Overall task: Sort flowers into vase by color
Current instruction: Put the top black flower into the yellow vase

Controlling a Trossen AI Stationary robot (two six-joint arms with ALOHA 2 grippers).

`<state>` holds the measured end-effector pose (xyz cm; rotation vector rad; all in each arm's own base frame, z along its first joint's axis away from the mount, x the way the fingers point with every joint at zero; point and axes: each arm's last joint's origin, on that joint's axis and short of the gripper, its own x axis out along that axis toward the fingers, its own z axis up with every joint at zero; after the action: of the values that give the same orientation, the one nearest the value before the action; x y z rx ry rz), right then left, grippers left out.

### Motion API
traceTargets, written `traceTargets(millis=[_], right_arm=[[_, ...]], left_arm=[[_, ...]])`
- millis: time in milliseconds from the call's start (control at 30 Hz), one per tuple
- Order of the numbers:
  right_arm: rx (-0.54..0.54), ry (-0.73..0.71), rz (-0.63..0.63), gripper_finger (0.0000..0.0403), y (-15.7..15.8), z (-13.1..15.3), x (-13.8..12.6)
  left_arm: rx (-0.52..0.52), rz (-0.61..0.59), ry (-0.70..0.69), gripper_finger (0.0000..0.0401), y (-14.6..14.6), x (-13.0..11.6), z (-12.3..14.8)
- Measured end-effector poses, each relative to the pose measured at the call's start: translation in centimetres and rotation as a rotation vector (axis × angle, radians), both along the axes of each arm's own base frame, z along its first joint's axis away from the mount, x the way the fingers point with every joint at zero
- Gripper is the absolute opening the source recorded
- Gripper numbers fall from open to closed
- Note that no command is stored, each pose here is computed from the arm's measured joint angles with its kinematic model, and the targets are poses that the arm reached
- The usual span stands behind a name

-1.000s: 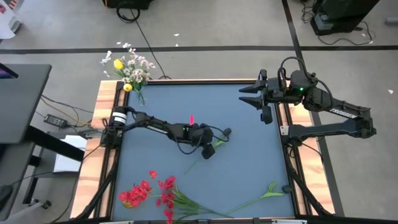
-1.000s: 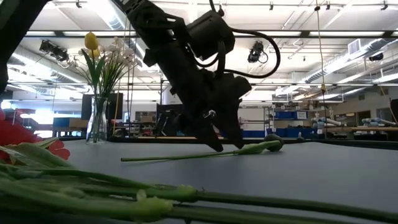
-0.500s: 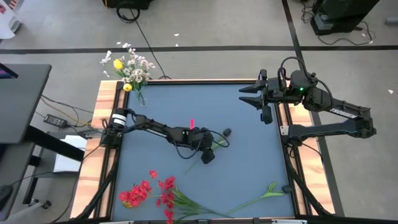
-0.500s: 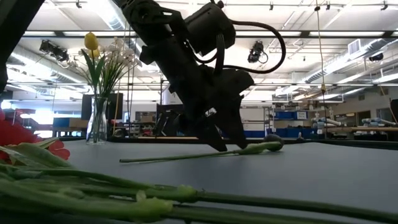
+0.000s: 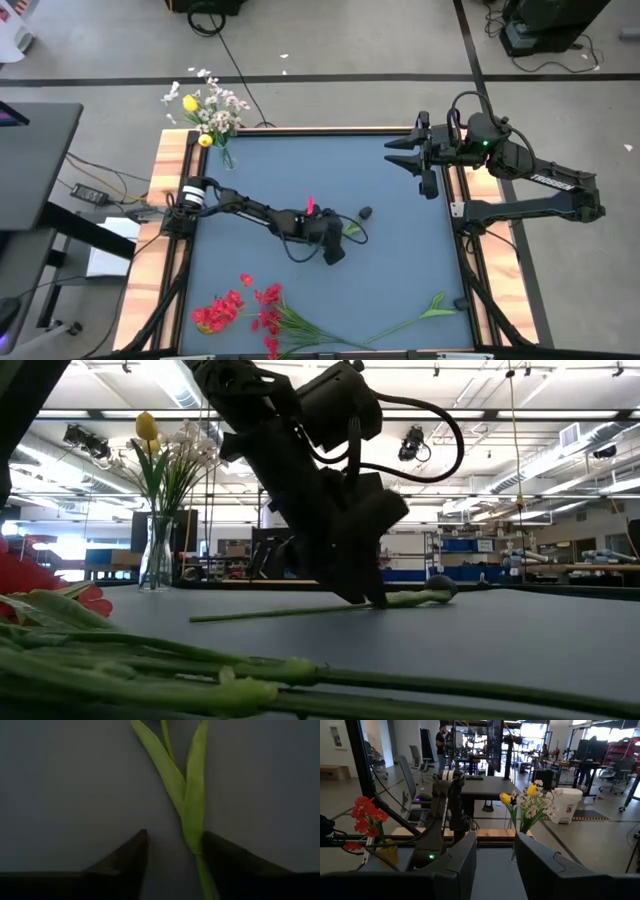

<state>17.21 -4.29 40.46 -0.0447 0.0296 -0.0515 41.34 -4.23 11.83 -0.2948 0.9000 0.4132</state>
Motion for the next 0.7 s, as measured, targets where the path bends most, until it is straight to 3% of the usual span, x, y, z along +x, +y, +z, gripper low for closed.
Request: traceTargets(millis=[300,500,700], right_arm=[[0.000,0.000,0.000,0.0144,0.0,0.0,0.0],[0.000,0.000,0.000,0.0144,0.0,0.0,0.0],[0.000,0.000,0.000,0.0144,0.0,0.0,0.0]], left_arm=[[0.089,-0.077,0.056,0.0019,0.0,-0.5,0.3],[0.046,-0.083,0.098,0.0010,1.0,-2.1,3.5],[0.052,-0.077,-0.085,0.0003,2.4,-4.5,11.1]])
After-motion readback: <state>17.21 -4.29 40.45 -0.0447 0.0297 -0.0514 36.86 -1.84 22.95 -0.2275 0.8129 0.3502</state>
